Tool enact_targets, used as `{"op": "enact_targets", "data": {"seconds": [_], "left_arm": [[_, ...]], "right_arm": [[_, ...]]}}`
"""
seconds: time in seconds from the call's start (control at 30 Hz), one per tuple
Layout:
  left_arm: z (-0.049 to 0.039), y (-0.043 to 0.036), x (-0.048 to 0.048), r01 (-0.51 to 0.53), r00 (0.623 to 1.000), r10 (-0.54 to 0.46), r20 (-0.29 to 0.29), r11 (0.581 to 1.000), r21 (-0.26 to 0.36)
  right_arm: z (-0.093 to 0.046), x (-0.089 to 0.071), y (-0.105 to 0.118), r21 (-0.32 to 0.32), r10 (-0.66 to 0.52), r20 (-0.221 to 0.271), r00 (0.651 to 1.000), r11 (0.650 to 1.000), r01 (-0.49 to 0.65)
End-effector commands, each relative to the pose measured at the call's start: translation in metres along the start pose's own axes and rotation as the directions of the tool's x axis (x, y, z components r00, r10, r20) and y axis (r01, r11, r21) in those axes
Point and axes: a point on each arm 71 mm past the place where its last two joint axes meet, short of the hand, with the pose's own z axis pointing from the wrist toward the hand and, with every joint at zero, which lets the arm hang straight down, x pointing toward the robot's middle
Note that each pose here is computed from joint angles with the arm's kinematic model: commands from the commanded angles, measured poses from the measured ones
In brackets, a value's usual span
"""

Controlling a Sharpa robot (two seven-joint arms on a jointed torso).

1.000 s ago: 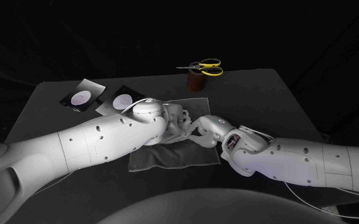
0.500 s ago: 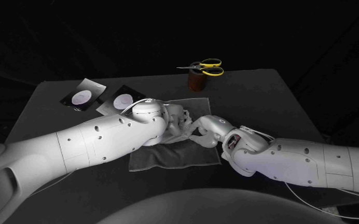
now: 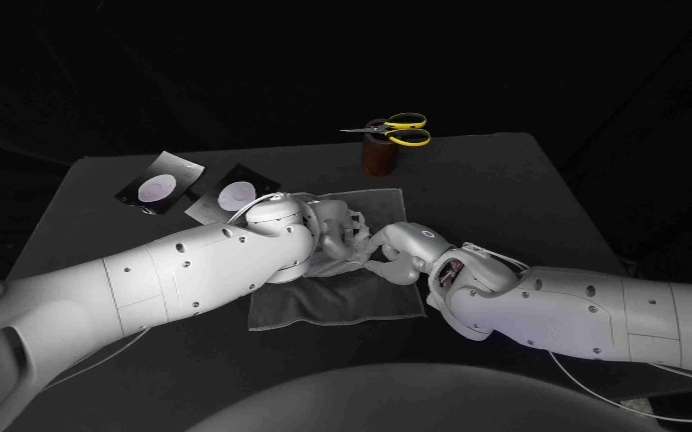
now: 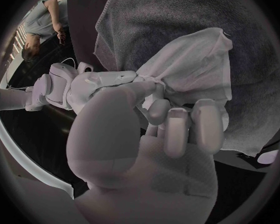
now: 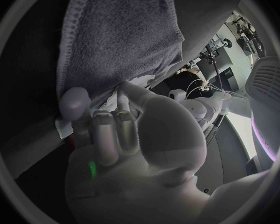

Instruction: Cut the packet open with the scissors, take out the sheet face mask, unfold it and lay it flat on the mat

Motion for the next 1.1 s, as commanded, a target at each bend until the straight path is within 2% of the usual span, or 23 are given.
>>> {"op": "enact_targets", "data": {"seconds": [0.03, 0.33, 0.57, 0.7, 0.87, 1.1], "left_arm": [[-0.0005, 0.0039, -0.0035, 0.095, 0.994, -0.095, 0.045, 0.995, 0.021], [-0.0058, 0.0227, -0.0110, 0.135, 0.988, -0.135, 0.069, 0.991, -0.004], [-0.0090, 0.0334, -0.0124, 0.148, 0.988, -0.146, 0.053, 0.989, -0.018], [-0.0110, 0.0314, -0.0114, 0.185, 0.982, -0.186, 0.035, 0.983, 0.012], [-0.0146, 0.0221, -0.0119, 0.236, 0.970, -0.241, 0.040, 0.967, 0.095], [-0.0176, 0.0150, -0.0146, 0.181, 0.976, -0.196, 0.093, 0.972, 0.153]], "right_arm": [[-0.005, 0.012, -0.010, 0.059, -0.015, -0.084, 0.996, 0.998, 0.020], [-0.005, 0.012, -0.010, 0.060, -0.016, -0.084, 0.996, 0.998, 0.021], [-0.006, 0.012, -0.011, 0.062, -0.017, -0.085, 0.996, 0.998, 0.023], [-0.006, 0.012, -0.012, 0.063, -0.018, -0.085, 0.996, 0.998, 0.023], [-0.006, 0.012, -0.012, 0.064, -0.018, -0.086, 0.996, 0.998, 0.024], [-0.006, 0.012, -0.012, 0.067, -0.019, -0.088, 0.996, 0.997, 0.025]]}}
